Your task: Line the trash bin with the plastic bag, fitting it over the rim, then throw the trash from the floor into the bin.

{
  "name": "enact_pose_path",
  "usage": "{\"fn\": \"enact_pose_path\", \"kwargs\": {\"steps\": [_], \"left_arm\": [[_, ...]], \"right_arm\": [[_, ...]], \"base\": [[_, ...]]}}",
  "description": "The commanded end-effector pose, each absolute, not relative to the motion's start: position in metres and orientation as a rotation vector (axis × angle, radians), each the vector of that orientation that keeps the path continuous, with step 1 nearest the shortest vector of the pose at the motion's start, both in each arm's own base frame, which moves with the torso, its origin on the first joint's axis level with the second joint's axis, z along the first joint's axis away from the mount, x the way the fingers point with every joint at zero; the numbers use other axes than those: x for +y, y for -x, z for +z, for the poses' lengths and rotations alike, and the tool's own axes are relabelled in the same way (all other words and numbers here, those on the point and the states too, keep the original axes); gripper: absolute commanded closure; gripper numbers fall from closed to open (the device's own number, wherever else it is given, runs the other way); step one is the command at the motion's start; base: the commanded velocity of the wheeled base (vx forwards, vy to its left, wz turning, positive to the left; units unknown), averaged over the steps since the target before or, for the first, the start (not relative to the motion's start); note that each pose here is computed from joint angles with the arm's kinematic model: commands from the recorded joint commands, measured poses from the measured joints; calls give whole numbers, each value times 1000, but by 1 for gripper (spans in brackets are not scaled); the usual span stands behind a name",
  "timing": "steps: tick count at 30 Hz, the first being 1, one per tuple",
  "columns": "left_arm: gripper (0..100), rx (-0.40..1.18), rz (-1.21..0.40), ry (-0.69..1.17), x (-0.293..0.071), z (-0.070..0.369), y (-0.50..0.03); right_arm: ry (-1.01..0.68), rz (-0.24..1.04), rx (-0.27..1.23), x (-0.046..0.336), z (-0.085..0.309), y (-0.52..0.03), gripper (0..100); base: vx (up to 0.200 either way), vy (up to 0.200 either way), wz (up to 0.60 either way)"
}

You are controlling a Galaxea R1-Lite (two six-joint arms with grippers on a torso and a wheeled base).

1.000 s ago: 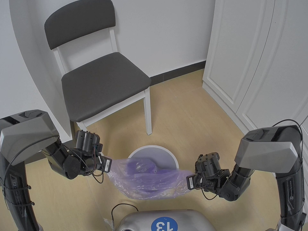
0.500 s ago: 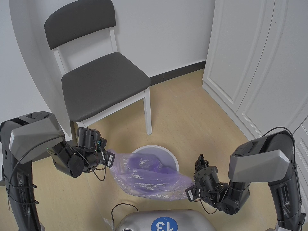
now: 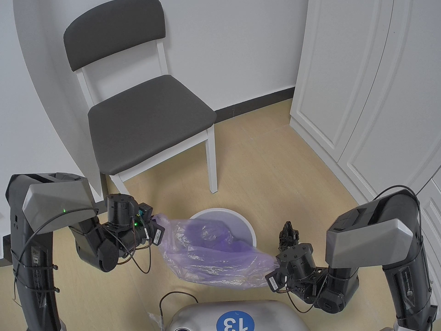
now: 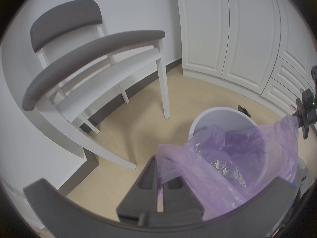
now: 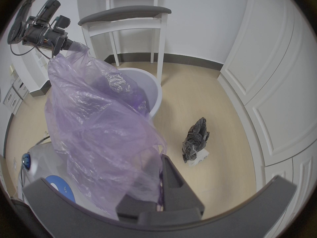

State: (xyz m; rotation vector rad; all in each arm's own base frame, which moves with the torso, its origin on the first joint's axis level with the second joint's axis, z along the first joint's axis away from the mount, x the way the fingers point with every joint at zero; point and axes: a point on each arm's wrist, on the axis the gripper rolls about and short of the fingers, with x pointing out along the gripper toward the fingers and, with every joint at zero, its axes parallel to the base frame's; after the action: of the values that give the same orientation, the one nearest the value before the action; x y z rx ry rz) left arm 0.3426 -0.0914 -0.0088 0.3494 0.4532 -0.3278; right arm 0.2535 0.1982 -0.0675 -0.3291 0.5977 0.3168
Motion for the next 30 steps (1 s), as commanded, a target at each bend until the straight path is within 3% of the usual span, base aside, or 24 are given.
{"fn": "enact_pose_path", "kwargs": {"steps": [1, 19, 30], "left_arm": [[100, 490, -324, -353, -84, -14, -328], [100, 509, -291, -345, -59, 48, -269], [100, 612, -326, -352, -69, 4, -281]], "right_arm": [[361, 333, 599, 197, -67, -245, 100], [365, 366, 576, 195, -43, -227, 100], [400, 359, 635, 196, -73, -231, 100]], "base": [[0, 0, 0], [0, 0, 0], [0, 0, 0]]}}
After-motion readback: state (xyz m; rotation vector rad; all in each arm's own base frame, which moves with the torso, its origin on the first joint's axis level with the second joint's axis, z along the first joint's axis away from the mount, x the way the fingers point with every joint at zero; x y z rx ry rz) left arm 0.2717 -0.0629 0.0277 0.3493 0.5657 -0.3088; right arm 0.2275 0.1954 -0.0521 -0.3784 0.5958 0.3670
